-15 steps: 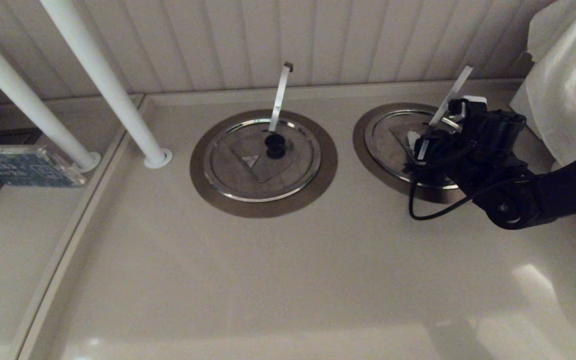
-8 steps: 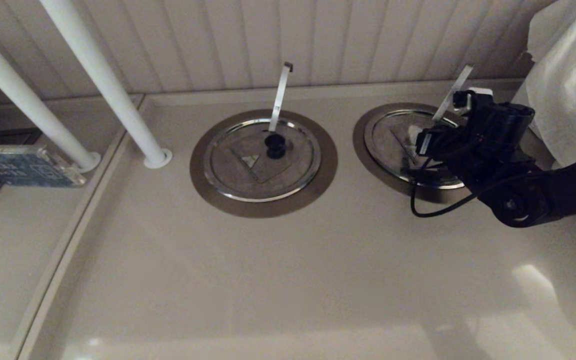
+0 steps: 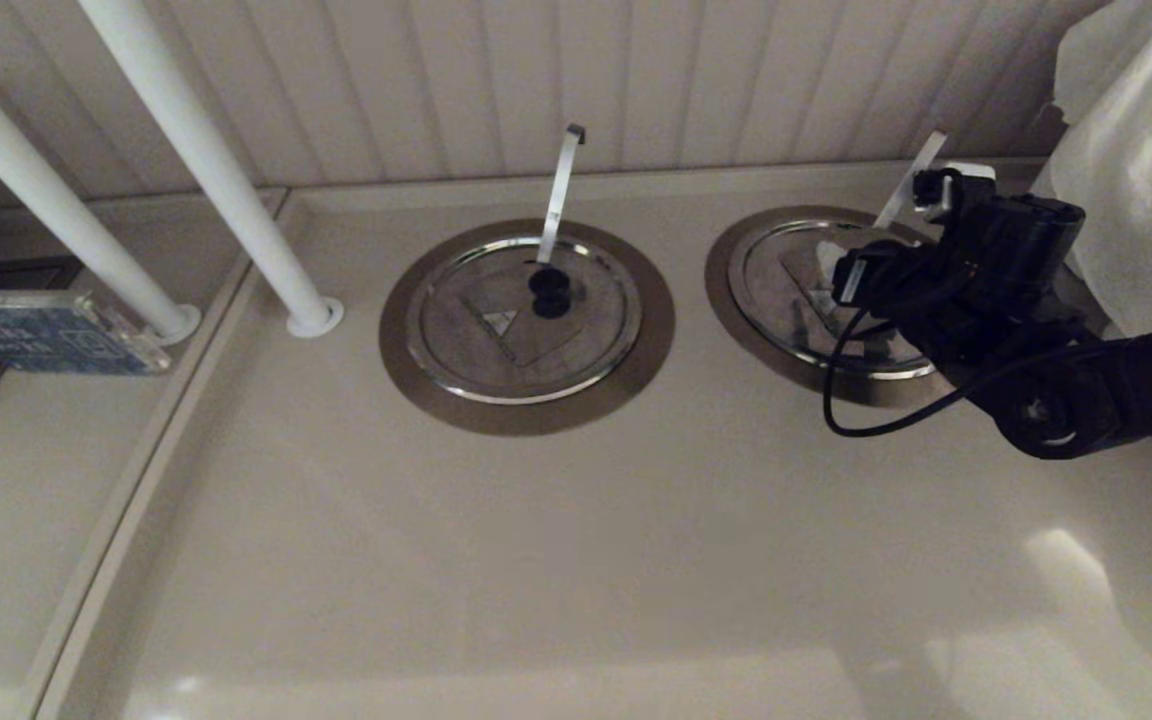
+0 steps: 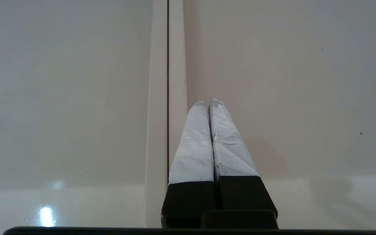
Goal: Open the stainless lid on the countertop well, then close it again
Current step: Open the lid
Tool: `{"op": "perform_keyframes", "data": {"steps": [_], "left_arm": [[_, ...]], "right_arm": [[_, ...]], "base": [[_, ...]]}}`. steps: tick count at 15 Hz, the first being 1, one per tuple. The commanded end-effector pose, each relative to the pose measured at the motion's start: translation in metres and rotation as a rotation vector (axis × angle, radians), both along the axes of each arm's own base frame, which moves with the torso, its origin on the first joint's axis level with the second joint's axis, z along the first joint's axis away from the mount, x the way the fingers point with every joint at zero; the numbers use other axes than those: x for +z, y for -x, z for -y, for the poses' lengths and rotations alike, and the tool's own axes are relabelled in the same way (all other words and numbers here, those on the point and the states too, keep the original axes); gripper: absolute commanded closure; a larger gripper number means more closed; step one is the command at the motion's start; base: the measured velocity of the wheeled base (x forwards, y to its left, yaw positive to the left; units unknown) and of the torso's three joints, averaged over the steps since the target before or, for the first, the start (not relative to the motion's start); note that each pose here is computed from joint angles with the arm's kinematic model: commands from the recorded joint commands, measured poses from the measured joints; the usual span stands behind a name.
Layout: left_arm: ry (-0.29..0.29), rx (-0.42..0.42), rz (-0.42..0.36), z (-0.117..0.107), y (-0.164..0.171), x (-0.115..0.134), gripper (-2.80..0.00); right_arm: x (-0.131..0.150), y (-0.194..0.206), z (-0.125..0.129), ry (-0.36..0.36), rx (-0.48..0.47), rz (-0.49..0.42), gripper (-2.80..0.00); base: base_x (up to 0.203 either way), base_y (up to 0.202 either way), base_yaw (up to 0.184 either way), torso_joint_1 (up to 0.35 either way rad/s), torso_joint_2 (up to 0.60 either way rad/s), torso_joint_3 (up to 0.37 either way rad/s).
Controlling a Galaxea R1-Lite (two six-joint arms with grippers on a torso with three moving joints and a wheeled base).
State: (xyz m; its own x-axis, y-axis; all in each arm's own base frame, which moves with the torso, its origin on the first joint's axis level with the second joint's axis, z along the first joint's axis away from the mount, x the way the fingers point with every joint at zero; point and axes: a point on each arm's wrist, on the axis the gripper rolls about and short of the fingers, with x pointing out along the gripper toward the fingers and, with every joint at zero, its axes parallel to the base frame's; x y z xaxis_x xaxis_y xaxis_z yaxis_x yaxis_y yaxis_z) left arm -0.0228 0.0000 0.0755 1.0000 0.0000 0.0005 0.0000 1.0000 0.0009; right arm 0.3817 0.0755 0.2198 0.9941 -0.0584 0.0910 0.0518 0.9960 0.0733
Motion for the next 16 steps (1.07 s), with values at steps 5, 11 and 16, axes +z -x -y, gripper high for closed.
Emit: {"op": "perform_keyframes", "data": {"steps": [5,11,16], "left_arm": [[-0.001,0.000,0.002,0.000,0.000,0.000,0.00],[-0.001,0.000,0.002,0.000,0.000,0.000,0.00],[-0.001,0.000,0.001,0.000,0.000,0.000,0.00]], "right_arm": [[0.010,0.008,-0.012,-0.007,0.033,0.028,-2.80],[0.011,0.011,-0.025,-0.006,0.065,0.033,-2.80],[0.010,0.012,-0.029,-0.003,0.071,0.031,-2.80]], "base": [[0.000,0.000,0.000,0.000,0.00,0.000],[0.000,0.000,0.000,0.000,0.00,0.000],[0.000,0.000,0.000,0.000,0.00,0.000]]}}
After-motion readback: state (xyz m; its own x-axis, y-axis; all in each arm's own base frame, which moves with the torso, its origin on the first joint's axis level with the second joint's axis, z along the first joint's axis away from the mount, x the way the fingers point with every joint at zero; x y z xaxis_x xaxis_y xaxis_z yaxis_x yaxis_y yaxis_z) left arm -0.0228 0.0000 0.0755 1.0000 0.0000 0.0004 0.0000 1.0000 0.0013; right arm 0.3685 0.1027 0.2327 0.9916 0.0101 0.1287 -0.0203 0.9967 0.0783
